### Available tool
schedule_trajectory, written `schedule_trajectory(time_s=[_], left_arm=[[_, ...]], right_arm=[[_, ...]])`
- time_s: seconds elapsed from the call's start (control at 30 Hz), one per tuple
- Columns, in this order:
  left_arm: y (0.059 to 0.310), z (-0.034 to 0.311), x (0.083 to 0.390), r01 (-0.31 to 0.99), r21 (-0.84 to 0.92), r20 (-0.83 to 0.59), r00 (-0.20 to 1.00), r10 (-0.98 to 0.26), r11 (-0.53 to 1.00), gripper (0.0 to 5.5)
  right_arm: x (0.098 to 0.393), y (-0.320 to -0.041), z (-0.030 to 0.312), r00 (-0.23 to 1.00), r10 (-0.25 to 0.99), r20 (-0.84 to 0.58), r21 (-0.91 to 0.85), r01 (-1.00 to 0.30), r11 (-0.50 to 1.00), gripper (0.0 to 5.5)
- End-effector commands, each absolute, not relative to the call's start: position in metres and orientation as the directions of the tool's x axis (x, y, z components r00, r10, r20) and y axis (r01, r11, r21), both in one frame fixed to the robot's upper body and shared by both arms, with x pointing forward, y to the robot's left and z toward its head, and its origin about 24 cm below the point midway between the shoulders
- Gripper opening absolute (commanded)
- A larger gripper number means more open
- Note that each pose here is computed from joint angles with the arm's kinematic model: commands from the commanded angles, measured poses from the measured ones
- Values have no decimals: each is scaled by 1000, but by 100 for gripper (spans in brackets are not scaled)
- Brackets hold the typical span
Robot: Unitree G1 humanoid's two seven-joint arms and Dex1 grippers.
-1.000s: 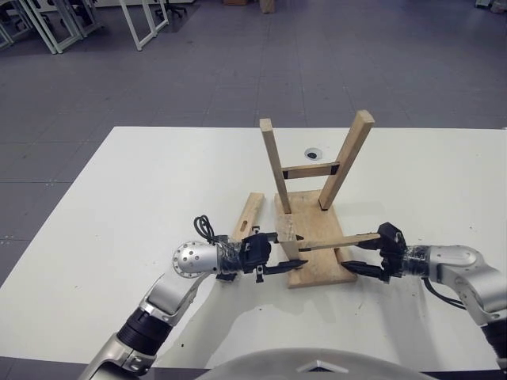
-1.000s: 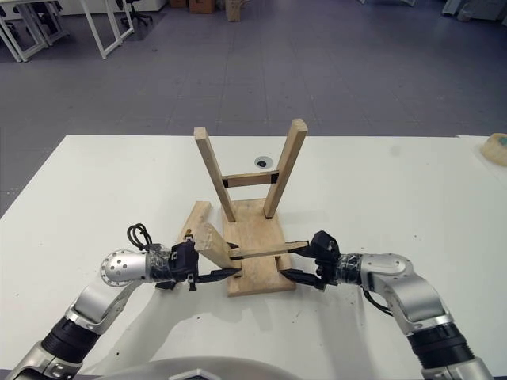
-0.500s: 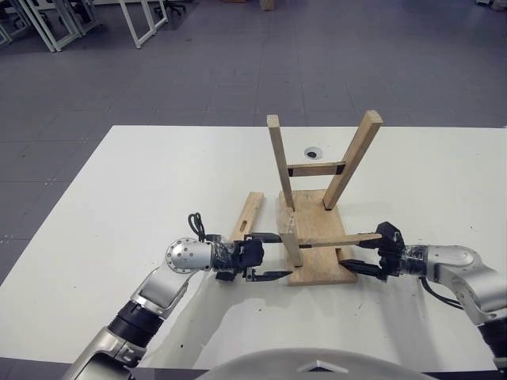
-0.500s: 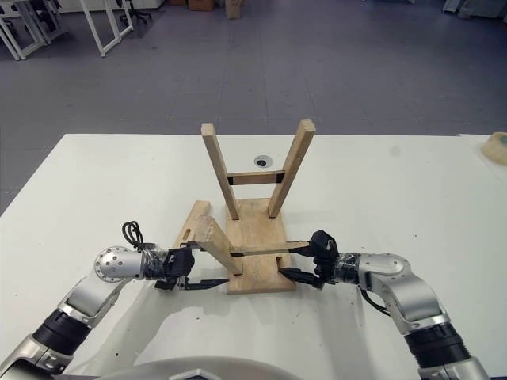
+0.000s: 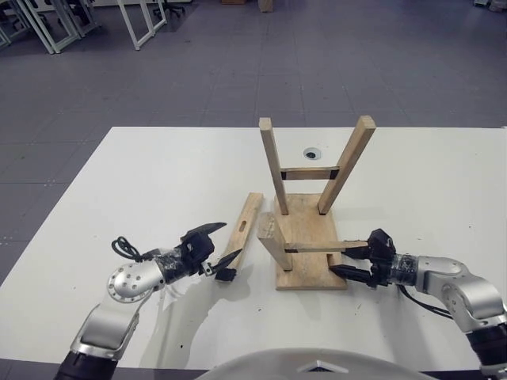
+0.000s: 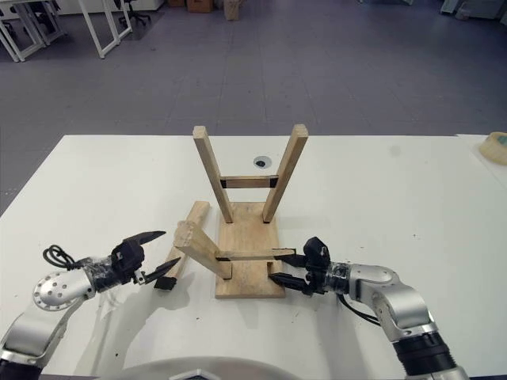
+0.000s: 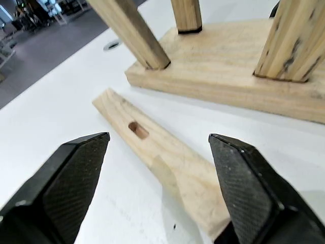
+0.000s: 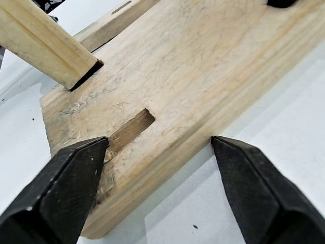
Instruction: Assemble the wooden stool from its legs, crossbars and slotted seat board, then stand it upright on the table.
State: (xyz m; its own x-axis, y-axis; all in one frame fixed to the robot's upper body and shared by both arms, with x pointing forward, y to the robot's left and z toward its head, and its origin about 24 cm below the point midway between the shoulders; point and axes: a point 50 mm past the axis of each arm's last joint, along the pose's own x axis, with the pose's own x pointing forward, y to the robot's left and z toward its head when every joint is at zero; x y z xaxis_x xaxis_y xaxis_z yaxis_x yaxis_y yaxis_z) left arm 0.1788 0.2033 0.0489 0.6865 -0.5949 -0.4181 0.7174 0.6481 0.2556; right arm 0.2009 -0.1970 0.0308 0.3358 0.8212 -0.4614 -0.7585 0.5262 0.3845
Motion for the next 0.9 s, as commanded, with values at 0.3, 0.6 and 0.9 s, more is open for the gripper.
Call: schedule_trajectory(time_s=[0.3, 0.6, 0.9], left_arm=[[168, 62, 161, 450, 112, -438, 822, -363, 886, 363], [164, 46, 150, 493, 59, -651, 678, -341, 868, 363], [182, 42, 160, 391, 123, -644, 731, -226, 912, 343]], right_arm=[[193, -205, 22, 327, 772, -546, 382, -723, 576, 375], [196, -205, 23, 324, 770, -550, 376, -727, 574, 375], [197, -208, 28, 355, 768, -532, 369, -719, 588, 375]])
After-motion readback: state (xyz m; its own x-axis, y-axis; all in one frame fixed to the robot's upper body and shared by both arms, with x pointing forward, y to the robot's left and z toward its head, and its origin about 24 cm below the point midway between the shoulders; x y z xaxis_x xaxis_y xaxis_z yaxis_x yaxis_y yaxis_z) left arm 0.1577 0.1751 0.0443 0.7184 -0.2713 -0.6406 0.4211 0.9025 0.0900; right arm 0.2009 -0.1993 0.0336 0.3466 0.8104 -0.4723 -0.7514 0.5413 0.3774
